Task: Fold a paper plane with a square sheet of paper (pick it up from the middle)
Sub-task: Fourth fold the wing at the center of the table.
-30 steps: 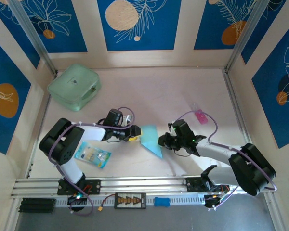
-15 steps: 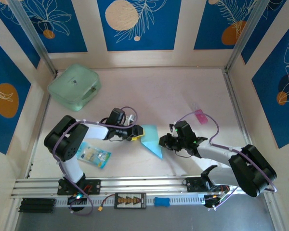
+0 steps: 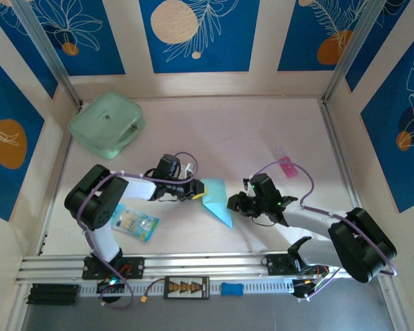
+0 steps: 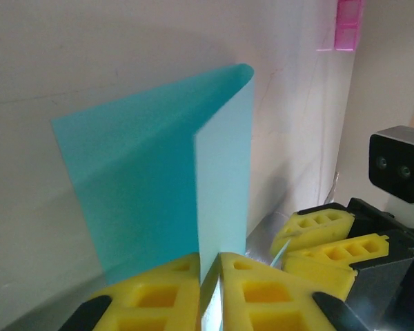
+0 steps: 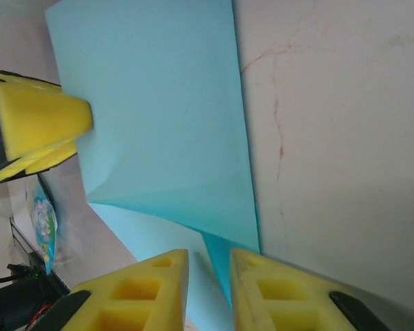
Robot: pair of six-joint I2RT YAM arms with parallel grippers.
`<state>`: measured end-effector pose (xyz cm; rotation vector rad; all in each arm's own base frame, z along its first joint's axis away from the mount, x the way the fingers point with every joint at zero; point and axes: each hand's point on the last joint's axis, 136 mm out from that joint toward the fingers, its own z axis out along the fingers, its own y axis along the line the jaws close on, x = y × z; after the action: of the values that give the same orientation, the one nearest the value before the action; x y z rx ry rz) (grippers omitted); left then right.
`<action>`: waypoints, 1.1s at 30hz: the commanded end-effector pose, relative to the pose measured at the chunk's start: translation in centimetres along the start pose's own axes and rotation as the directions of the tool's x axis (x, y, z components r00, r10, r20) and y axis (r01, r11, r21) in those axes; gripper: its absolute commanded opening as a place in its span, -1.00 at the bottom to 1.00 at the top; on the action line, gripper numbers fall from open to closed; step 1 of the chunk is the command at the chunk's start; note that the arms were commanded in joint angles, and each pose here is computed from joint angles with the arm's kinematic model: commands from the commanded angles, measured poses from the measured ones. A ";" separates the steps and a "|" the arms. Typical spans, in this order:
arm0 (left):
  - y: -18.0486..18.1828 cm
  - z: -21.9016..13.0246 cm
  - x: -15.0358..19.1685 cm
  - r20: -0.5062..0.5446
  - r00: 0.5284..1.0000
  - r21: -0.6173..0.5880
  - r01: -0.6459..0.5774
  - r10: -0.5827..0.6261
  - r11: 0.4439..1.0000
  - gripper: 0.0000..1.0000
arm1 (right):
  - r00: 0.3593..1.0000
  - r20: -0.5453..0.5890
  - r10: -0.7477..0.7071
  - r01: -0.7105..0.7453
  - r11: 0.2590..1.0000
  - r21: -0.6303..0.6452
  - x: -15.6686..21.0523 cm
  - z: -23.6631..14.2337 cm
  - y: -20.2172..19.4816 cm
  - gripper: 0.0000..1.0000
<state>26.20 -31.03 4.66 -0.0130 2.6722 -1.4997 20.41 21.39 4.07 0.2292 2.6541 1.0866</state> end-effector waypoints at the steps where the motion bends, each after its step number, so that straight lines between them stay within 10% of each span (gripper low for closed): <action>1: -0.7 0.0 -0.6 0.025 0.999 0.005 -0.023 0.023 1.000 -0.79 | 1.000 0.000 -0.002 0.002 1.000 0.017 0.0 -0.7 -0.1 -0.38; 17: 0.1 -2.4 -1.4 0.128 0.989 -0.142 -0.052 0.070 0.989 -0.94 | 0.995 0.079 -0.067 0.060 0.995 0.082 -0.6 -2.7 -0.5 -0.07; 28: -2.3 -1.4 -1.5 0.078 0.993 -0.019 -0.086 0.087 0.996 -0.54 | 0.958 0.157 -0.240 0.220 0.966 0.132 -1.0 -3.2 0.2 0.52; 33: -3.0 -0.9 -1.4 0.057 0.996 0.038 -0.075 0.073 0.996 -0.43 | 0.928 0.170 -0.332 0.306 0.938 0.161 -0.8 -3.1 0.5 0.30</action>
<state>27.39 -30.50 6.43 -0.0017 2.6134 -1.4058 19.75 19.84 6.34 -0.0138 2.5233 0.8203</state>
